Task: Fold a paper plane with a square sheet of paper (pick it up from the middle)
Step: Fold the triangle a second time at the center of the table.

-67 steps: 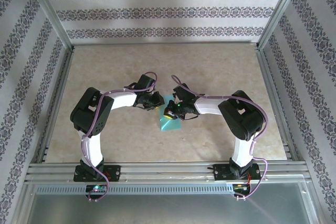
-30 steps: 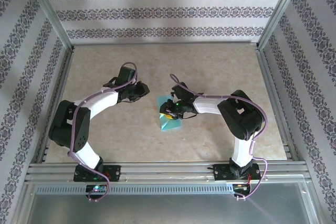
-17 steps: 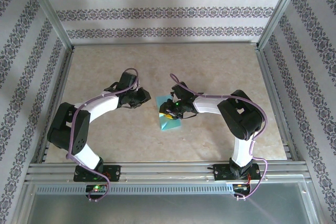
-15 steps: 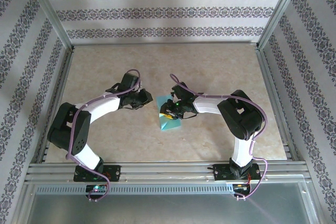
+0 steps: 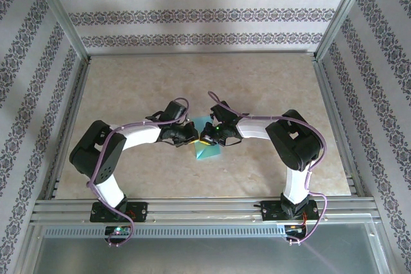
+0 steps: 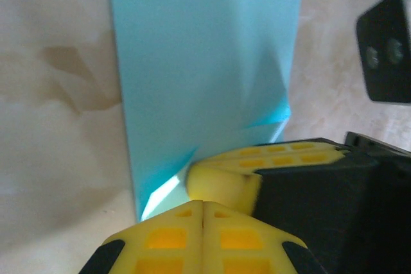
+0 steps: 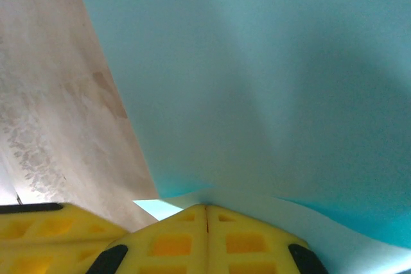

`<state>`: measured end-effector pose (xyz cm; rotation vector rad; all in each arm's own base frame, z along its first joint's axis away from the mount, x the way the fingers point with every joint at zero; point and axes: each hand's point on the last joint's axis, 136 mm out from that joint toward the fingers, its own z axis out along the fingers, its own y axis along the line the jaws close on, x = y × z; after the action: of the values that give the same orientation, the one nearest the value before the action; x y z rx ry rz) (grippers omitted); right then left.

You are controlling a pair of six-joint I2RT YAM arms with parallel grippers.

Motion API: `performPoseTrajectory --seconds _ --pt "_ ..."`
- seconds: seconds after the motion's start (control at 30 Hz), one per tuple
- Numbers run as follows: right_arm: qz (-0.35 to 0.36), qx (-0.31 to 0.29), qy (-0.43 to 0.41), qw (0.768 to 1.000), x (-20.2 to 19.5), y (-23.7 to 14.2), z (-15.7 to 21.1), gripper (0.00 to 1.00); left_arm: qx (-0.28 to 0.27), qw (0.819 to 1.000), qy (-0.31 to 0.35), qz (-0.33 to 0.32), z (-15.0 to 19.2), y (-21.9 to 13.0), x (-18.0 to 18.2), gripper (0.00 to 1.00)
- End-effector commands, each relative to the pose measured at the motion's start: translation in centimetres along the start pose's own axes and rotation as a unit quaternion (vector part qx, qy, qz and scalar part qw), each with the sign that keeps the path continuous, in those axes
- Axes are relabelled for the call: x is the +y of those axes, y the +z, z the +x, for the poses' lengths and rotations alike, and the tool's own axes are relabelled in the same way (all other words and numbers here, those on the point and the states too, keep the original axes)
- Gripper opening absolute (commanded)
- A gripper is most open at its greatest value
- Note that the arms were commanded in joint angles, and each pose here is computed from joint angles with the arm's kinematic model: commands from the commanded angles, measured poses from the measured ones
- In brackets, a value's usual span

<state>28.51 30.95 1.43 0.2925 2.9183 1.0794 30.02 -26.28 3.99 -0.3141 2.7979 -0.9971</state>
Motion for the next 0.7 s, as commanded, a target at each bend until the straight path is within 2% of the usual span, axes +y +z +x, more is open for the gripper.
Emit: performPoseTrajectory --seconds 0.0,0.37,0.67 --pt "0.054 0.016 0.019 0.998 -3.2 0.7 1.1 0.03 -0.007 1.000 -0.005 -0.018 -0.2 0.6 0.6 0.02" --pt "0.044 0.015 0.016 0.999 -2.7 0.5 1.0 0.03 0.000 0.998 -0.017 -0.053 -0.2 1.8 2.4 0.00" --pt "-0.018 -0.017 -0.026 0.999 1.3 -2.7 -0.1 0.04 0.012 0.997 -0.024 -0.071 0.4 2.0 3.4 0.00"
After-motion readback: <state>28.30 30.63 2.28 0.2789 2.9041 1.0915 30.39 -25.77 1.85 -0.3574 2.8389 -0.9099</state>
